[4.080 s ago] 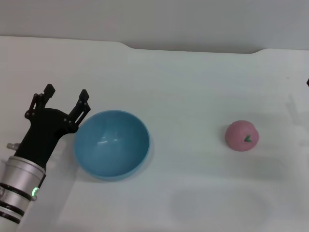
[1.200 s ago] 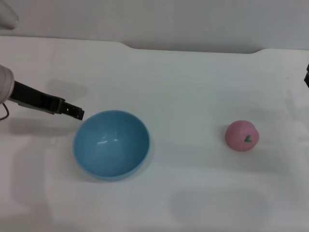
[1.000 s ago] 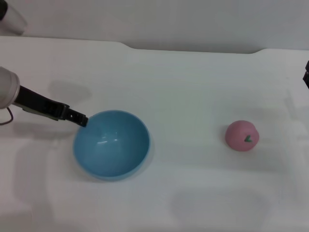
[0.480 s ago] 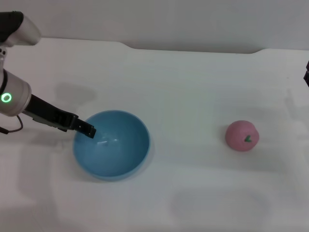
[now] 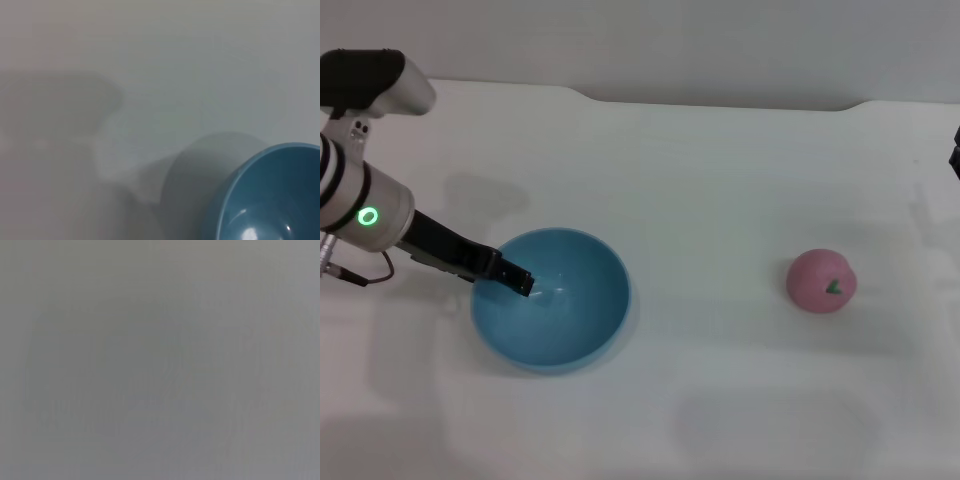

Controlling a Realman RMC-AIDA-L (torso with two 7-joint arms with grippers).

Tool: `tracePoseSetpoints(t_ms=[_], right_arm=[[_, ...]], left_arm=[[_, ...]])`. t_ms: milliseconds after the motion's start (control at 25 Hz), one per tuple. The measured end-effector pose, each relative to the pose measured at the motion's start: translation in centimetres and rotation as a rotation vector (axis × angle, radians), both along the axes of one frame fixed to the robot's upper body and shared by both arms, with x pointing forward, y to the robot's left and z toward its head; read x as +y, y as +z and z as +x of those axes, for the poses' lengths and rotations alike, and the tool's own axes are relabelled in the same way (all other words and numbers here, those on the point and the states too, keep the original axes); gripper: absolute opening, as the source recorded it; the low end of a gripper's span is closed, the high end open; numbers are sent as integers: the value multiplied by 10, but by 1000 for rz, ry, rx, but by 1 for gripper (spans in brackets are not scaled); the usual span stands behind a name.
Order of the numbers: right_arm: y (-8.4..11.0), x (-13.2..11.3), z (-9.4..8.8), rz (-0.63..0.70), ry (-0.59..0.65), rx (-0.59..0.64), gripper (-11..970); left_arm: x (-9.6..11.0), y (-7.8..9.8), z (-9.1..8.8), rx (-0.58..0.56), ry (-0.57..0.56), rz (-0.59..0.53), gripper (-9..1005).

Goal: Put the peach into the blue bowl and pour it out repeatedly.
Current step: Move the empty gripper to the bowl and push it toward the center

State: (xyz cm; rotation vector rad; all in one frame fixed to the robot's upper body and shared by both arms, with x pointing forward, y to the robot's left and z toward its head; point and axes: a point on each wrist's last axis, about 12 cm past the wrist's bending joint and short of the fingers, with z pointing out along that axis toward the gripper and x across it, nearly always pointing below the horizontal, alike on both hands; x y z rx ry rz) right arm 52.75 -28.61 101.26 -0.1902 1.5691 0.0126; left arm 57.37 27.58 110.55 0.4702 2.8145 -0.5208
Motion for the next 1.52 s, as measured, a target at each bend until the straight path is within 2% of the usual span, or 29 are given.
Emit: tracePoseSetpoints(t_ms=[320, 840, 1080, 1360, 1520], right_arm=[[-1, -1, -1, 0, -2, 2, 715], [-1, -2, -2, -1, -6, 4, 715], [-1, -2, -2, 0, -6, 1, 715], [0, -2, -1, 10, -15, -3, 715], [1, -3, 1, 159, -46, 7, 716]], left_arm=[[-7, -15, 0, 29, -12, 10, 779], [-19, -21, -3, 42, -77, 52, 730], [-22, -17, 0, 37, -93, 57, 535], [-20, -18, 0, 41, -92, 72, 225], [-20, -16, 2, 37, -87, 69, 70]])
